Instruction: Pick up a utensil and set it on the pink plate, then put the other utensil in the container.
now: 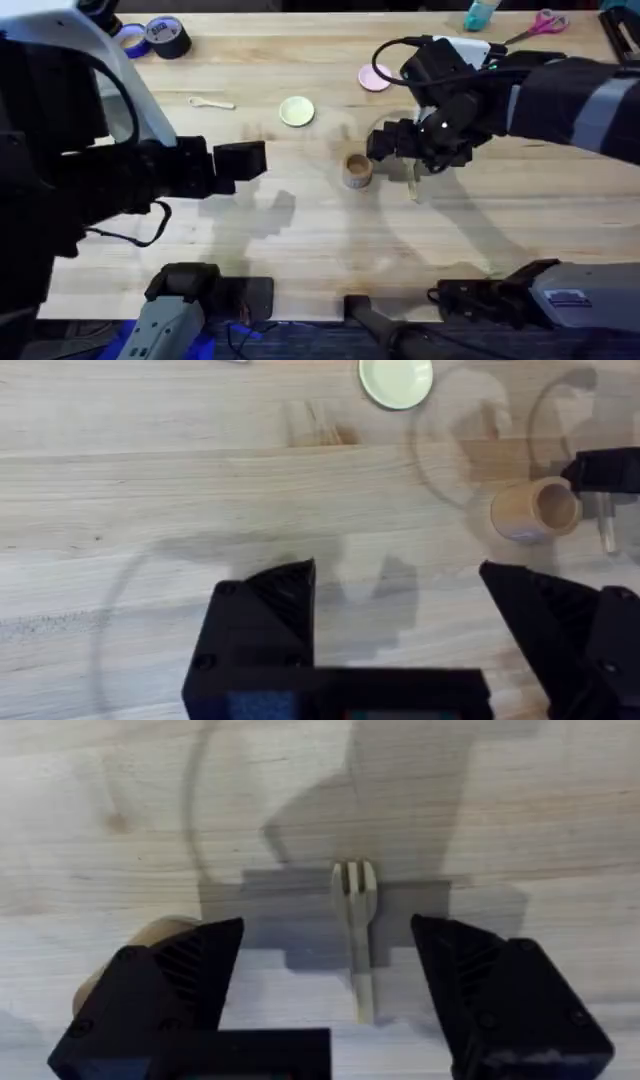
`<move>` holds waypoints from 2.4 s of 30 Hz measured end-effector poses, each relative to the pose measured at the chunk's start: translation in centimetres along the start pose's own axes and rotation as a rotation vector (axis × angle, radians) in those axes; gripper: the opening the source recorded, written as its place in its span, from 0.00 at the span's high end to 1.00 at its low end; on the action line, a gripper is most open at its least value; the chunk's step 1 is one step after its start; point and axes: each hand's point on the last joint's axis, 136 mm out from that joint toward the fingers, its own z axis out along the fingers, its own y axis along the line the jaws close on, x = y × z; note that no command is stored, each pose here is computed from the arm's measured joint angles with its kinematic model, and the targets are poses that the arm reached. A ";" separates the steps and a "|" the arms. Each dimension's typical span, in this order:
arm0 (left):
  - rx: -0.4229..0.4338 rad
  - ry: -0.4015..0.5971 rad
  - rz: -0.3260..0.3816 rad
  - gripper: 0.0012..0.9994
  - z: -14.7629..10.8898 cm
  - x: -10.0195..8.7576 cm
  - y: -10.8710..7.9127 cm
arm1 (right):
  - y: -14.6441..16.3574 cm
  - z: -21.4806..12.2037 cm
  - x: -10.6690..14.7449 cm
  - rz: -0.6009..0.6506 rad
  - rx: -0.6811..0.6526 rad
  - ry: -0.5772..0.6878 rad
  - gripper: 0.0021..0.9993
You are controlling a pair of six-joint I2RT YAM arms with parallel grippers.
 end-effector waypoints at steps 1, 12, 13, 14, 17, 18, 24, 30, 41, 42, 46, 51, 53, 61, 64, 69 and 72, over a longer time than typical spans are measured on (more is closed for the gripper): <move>0.000 0.000 0.000 0.01 0.0 0.0 0.0 | 0.0 0.0 0.0 0.002 -0.001 0.001 0.00; 0.000 0.000 0.000 0.01 0.0 0.0 0.0 | -0.3 0.0 0.2 0.028 -0.011 0.011 0.00; 0.000 0.000 0.000 0.01 0.0 0.0 0.0 | -0.5 -0.1 0.3 0.029 -0.009 0.012 0.00; 0.000 0.000 0.000 0.01 0.0 0.0 0.0 | -0.7 -0.2 0.4 0.029 -0.008 0.012 0.00; 0.000 0.000 0.000 0.01 0.0 0.0 0.0 | -1.1 -0.9 0.2 0.027 -0.016 -0.005 0.00; 0.000 0.000 0.000 0.00 0.0 0.0 0.0 | -1.2 -1.2 0.1 0.029 -0.022 -0.017 0.00; 0.000 0.000 0.000 0.01 0.0 0.0 0.0 | -1.6 -2.4 -0.2 0.020 -0.034 -0.043 0.00; 0.000 0.004 -0.001 0.01 0.0 0.1 0.0 | -1.8 -2.1 0.0 0.016 -0.029 -0.037 0.00; 0.000 0.004 -0.001 0.01 0.0 0.1 0.0 | -2.9 -0.4 0.9 0.025 -0.005 -0.008 0.00; 0.000 0.004 -0.001 0.01 0.0 0.1 0.0 | -3.0 -0.1 1.0 0.024 -0.001 -0.001 0.00; 0.000 0.004 -0.001 0.01 0.0 0.1 0.0 | -3.1 0.5 1.2 0.013 0.025 0.012 0.03; 0.000 0.004 -0.001 0.01 0.0 0.1 0.0 | -3.2 0.8 1.0 0.011 0.046 0.025 0.06; 0.000 0.004 -0.001 0.01 0.0 0.1 0.0 | -3.1 0.8 1.0 0.011 0.049 0.027 0.09; 0.000 0.004 -0.001 0.01 0.0 0.1 0.0 | -2.4 0.9 0.8 -0.012 0.045 0.009 0.28; 0.000 0.004 -0.001 0.01 0.0 0.1 0.0 | -2.2 0.9 0.7 -0.013 0.042 0.001 0.41; 0.000 0.004 -0.001 0.01 0.0 0.1 0.0 | -2.2 0.9 0.5 0.003 0.044 -0.010 0.60; 0.000 0.004 -0.001 0.01 0.0 0.1 0.0 | -2.2 0.9 0.4 0.004 0.048 -0.013 0.65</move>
